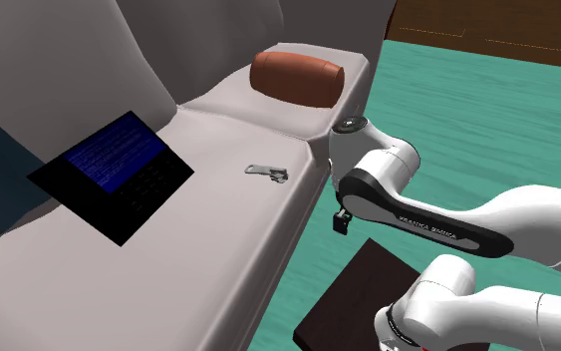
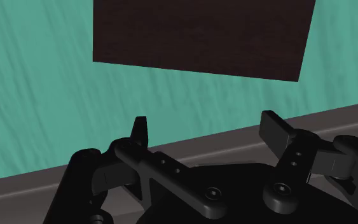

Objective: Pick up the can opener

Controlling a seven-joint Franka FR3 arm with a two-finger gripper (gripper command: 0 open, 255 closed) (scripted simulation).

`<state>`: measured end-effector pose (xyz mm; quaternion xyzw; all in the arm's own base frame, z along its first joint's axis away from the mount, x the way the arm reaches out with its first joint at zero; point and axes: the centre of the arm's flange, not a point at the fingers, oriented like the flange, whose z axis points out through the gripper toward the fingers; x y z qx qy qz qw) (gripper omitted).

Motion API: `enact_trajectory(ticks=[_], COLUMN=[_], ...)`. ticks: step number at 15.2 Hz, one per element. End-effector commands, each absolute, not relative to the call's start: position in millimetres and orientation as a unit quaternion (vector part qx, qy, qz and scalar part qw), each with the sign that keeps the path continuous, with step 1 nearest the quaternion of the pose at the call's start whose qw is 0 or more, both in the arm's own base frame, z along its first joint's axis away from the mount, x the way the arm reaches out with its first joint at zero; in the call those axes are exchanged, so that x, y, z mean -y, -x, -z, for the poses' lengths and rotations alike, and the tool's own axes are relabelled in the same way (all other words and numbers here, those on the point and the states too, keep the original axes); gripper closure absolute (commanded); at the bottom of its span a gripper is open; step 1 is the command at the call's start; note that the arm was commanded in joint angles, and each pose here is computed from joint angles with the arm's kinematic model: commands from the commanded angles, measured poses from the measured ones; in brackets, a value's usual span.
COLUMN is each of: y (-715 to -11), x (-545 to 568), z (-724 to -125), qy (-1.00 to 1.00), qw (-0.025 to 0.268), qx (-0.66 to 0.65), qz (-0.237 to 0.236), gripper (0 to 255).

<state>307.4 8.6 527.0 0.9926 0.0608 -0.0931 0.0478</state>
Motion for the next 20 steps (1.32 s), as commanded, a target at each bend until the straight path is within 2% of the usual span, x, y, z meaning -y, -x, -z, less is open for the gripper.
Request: enact_trajectory(ticks=[1, 20], y=[-307.4, -540.6], x=[-8.6, -45.1], z=[-527.0, -593.0], qy=[-0.993, -0.995], qw=[0.048, 0.018], qx=[-0.061, -0.066], qz=[0.093, 0.076], gripper=[0, 0])
